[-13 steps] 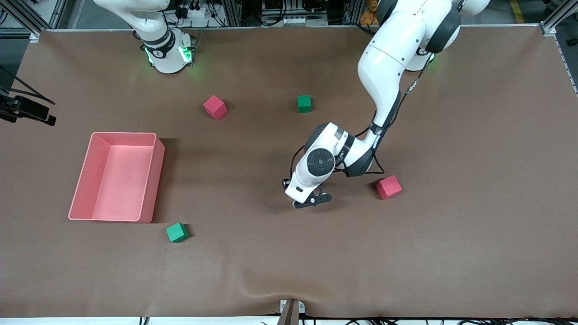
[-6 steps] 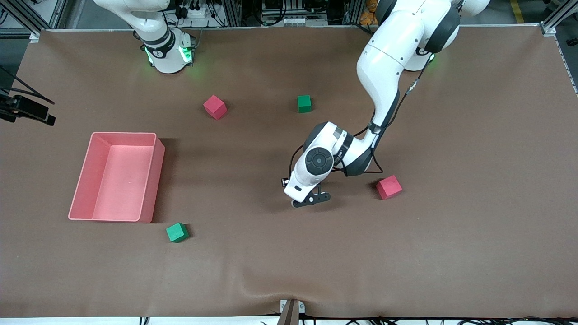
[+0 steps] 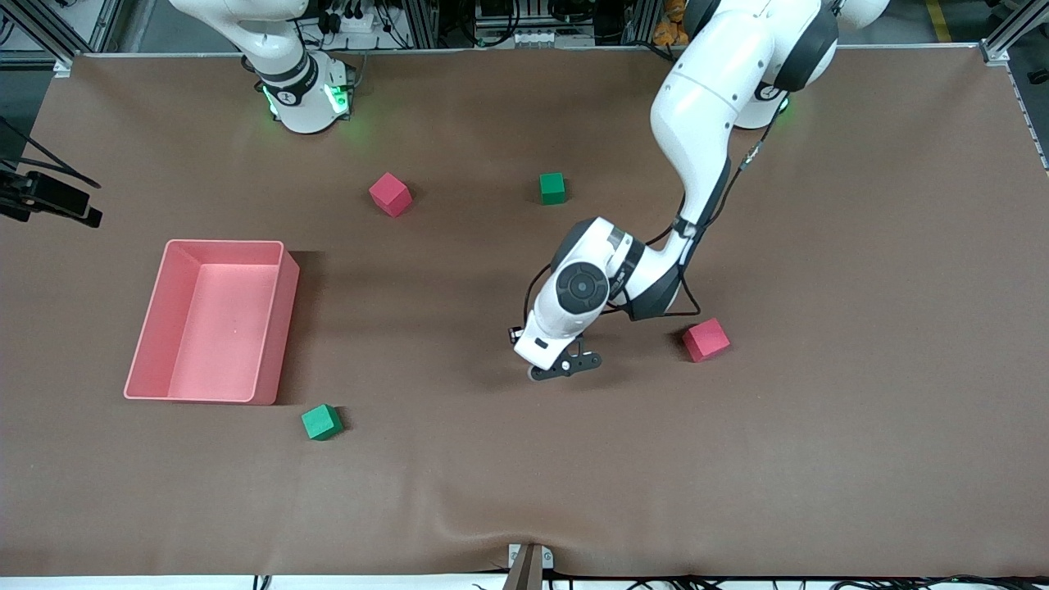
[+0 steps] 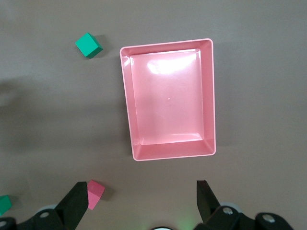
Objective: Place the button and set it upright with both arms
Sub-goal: 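Grasp the button with the left gripper while the right arm rests, then lift the button with the left gripper and move it toward the green cube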
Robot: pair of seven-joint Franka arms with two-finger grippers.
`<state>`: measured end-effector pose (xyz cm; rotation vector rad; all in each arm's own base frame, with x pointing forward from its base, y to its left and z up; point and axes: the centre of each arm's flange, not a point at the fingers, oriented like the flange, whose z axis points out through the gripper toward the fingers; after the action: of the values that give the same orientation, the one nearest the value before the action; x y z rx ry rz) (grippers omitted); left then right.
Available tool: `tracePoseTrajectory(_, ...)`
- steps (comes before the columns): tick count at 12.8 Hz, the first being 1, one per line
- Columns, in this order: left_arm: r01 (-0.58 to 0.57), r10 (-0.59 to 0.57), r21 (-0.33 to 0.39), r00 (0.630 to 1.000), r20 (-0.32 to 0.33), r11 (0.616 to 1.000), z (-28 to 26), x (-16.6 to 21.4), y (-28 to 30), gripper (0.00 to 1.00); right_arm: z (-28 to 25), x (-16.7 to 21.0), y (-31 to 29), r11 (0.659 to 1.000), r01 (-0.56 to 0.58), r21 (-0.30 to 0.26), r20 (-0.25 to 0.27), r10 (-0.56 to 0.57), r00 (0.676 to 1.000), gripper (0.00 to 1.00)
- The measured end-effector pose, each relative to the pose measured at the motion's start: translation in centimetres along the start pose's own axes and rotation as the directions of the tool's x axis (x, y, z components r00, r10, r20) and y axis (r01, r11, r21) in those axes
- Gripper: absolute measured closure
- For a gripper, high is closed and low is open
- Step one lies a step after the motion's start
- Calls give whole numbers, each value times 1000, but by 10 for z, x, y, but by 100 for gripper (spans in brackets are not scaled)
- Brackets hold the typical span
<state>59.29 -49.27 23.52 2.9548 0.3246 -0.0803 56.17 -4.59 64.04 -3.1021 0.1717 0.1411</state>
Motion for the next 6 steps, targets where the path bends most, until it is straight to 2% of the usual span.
tracePoseTrajectory(3,-8,19,73,988,-154,997,-38,-41,37,58,0,0,-1,1000,0,0,-1,0,1000,0)
tracePoseTrajectory(6,11,25,122,957,-290,993,-37,-98,74,58,0,-1,-1,1000,0,0,7,0,1000,0)
